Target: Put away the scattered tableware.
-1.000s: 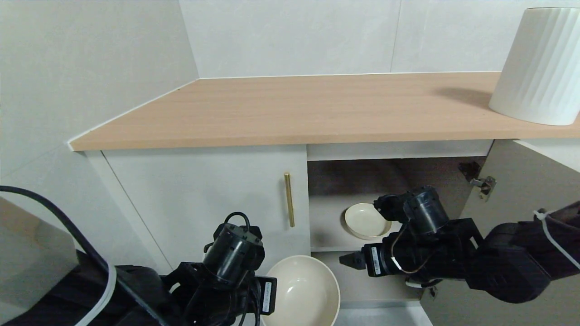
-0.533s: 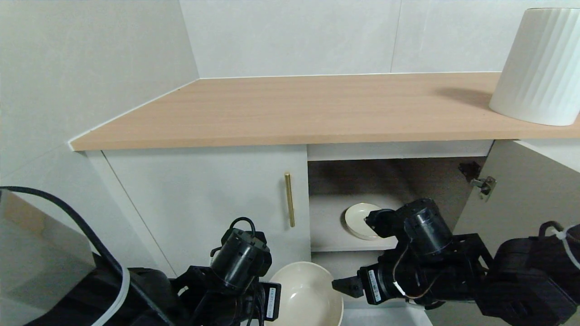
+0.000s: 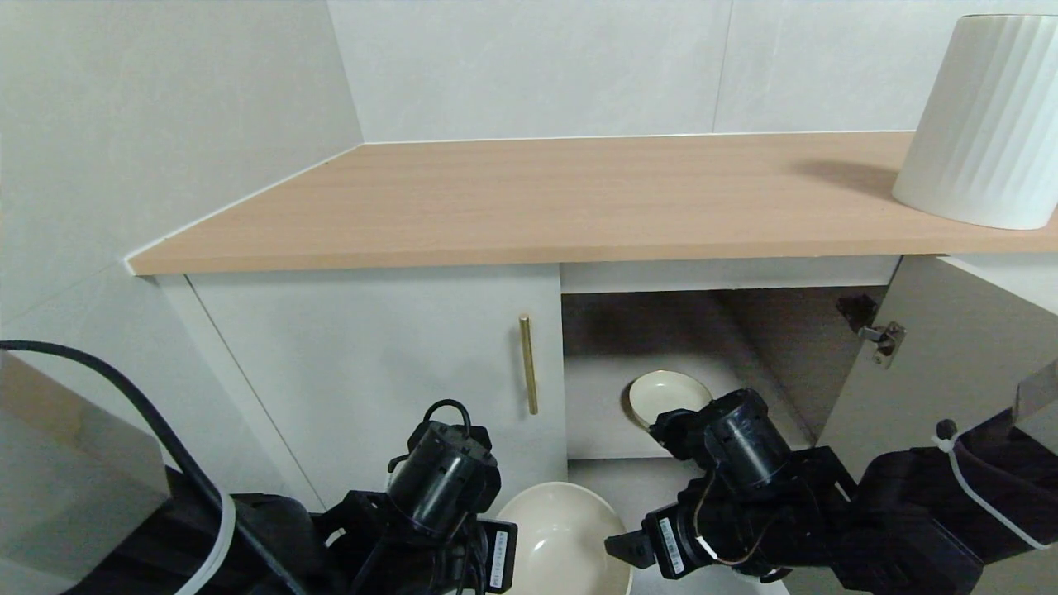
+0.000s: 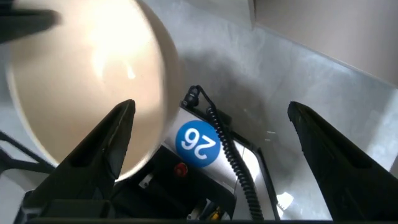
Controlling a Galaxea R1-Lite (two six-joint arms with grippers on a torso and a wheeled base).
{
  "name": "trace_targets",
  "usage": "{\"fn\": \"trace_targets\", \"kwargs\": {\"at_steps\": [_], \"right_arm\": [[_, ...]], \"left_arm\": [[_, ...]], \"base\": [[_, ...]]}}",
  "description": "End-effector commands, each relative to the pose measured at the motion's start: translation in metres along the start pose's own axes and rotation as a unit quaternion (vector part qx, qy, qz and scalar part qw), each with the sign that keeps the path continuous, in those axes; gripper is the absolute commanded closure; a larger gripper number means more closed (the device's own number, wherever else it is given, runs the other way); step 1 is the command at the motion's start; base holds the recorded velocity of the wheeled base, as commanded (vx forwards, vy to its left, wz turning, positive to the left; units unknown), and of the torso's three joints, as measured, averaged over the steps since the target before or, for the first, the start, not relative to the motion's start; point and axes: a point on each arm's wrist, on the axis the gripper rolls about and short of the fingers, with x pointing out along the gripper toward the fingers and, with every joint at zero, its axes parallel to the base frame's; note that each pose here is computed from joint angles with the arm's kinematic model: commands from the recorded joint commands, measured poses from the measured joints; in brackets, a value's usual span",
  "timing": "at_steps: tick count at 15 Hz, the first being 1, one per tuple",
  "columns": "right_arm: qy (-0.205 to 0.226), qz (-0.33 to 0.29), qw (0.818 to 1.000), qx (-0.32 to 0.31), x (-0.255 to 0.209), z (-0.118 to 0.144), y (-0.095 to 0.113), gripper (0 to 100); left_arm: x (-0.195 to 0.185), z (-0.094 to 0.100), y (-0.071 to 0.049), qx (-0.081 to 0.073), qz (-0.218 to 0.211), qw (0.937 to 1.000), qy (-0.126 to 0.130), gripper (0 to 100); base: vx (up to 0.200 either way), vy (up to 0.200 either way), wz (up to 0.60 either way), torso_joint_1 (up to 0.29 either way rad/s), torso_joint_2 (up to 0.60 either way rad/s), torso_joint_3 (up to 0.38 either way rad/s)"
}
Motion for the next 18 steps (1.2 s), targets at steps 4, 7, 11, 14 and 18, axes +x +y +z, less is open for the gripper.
{"fn": "trace_targets", "kwargs": {"at_steps": [4, 7, 11, 14, 18], "right_arm": [[0.007, -0.005, 1.000, 0.000, 0.0056, -0.0026, -0.0011, 0], [0.012, -0.008, 1.000, 0.001, 0.0090, -0.0039, -0.0023, 100], [0.010, -0.006, 1.000, 0.001, 0.0090, -0.0035, -0.0022, 100], [0.006, -0.005, 1.000, 0.001, 0.0094, -0.0036, -0.0023, 100], [0.006, -0.005, 1.000, 0.001, 0.0099, -0.0035, -0.0022, 100]], "left_arm": [[-0.0007, -0.0001, -0.0005, 0.001, -0.001, 1.0000, -0.001, 100], [-0.0017, -0.0007, -0.0015, 0.002, -0.002, 1.0000, -0.001, 100], [-0.0013, -0.0009, -0.0014, 0.002, -0.002, 1.0000, -0.001, 100], [-0.0013, -0.0009, -0.0014, 0.002, -0.002, 1.0000, -0.001, 100], [-0.0017, -0.0007, -0.0014, 0.002, -0.001, 1.0000, -0.002, 100]], "base": [[0.000, 0.000, 0.00, 0.000, 0.00, 0.000], [0.000, 0.000, 0.00, 0.000, 0.00, 0.000], [0.000, 0.000, 0.00, 0.000, 0.00, 0.000], [0.000, 0.000, 0.00, 0.000, 0.00, 0.000], [0.000, 0.000, 0.00, 0.000, 0.00, 0.000]]}}
